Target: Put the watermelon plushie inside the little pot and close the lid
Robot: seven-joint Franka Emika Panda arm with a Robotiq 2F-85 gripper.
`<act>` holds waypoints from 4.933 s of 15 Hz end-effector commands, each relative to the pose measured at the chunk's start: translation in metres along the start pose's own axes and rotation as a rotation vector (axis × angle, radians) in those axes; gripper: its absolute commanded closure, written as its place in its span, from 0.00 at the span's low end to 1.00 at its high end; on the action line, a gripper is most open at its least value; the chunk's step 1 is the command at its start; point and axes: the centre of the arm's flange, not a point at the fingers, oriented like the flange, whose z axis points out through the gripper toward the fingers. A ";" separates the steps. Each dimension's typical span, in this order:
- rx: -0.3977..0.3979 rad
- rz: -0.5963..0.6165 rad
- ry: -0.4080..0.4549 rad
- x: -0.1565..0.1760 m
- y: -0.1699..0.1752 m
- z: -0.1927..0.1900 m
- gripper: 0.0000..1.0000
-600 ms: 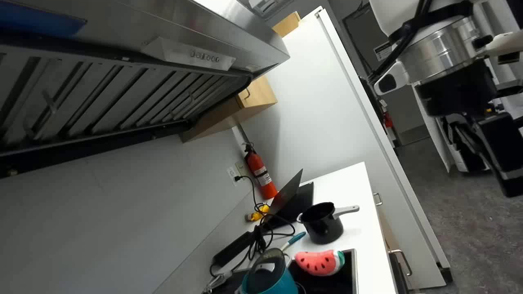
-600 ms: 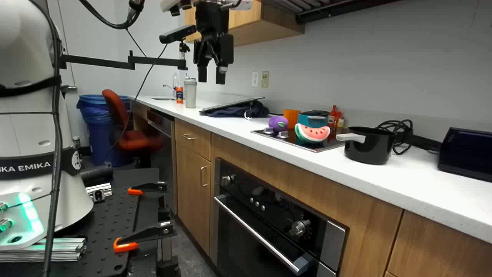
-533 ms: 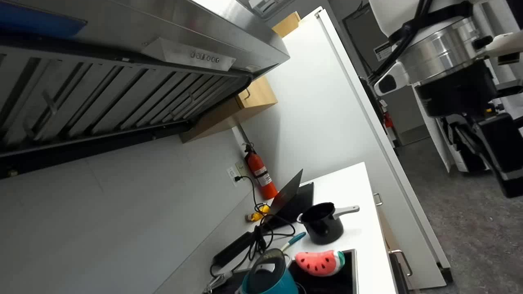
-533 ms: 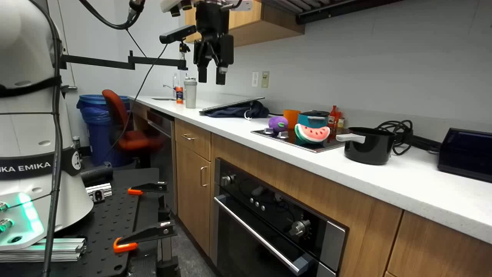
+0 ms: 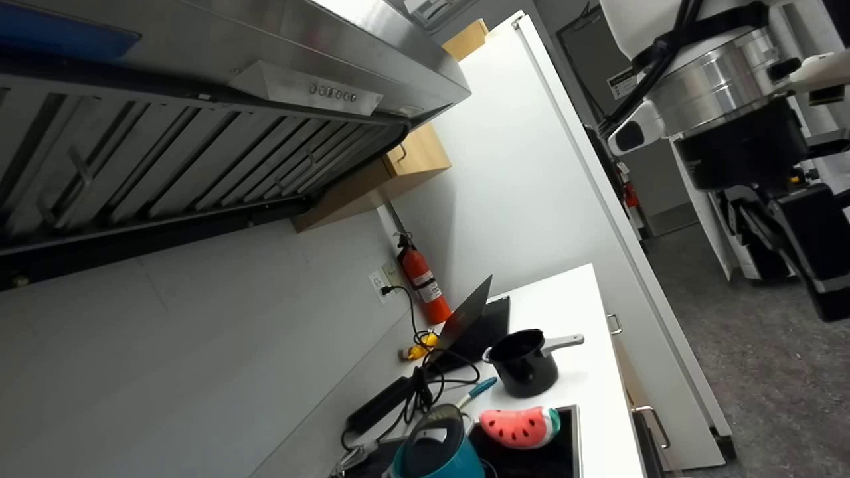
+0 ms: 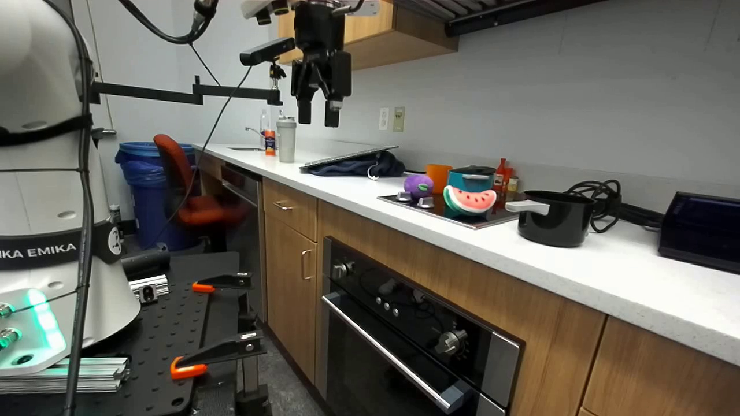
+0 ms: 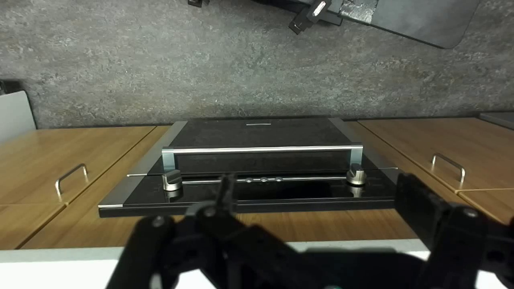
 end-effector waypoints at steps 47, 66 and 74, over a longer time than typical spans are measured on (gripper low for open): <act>-0.167 -0.041 0.192 0.097 0.036 0.033 0.00; -0.215 -0.036 0.285 0.155 0.034 0.055 0.00; -0.201 -0.072 0.270 0.179 0.033 0.084 0.00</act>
